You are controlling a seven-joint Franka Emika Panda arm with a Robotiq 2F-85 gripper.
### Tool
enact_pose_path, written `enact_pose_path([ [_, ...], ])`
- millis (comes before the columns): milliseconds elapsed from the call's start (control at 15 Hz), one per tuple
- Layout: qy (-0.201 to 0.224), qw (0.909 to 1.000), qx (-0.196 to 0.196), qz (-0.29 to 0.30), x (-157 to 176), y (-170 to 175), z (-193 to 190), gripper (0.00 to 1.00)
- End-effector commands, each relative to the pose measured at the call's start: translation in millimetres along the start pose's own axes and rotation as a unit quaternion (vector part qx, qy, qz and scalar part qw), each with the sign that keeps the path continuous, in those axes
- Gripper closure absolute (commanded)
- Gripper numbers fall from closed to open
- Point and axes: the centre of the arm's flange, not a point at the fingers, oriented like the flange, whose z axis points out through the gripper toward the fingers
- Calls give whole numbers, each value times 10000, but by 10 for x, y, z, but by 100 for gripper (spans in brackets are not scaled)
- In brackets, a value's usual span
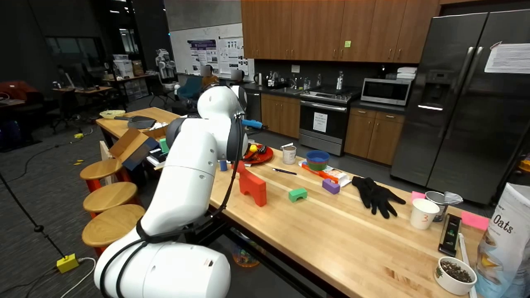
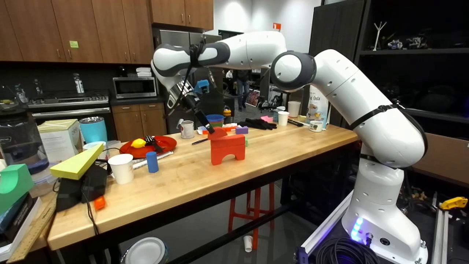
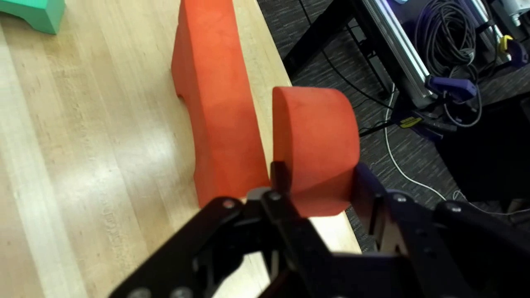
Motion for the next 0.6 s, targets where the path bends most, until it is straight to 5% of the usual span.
enact_pose_path([
  [0, 6, 10000, -75, -44, -3, 15, -13, 59],
  [200, 24, 9997, -205, -126, -2, 27, -44, 59],
  [267, 26, 9997, -211, -130, 0, 21, -47, 84],
  [533, -26, 9995, -291, 137, 9, 61, -54, 84],
])
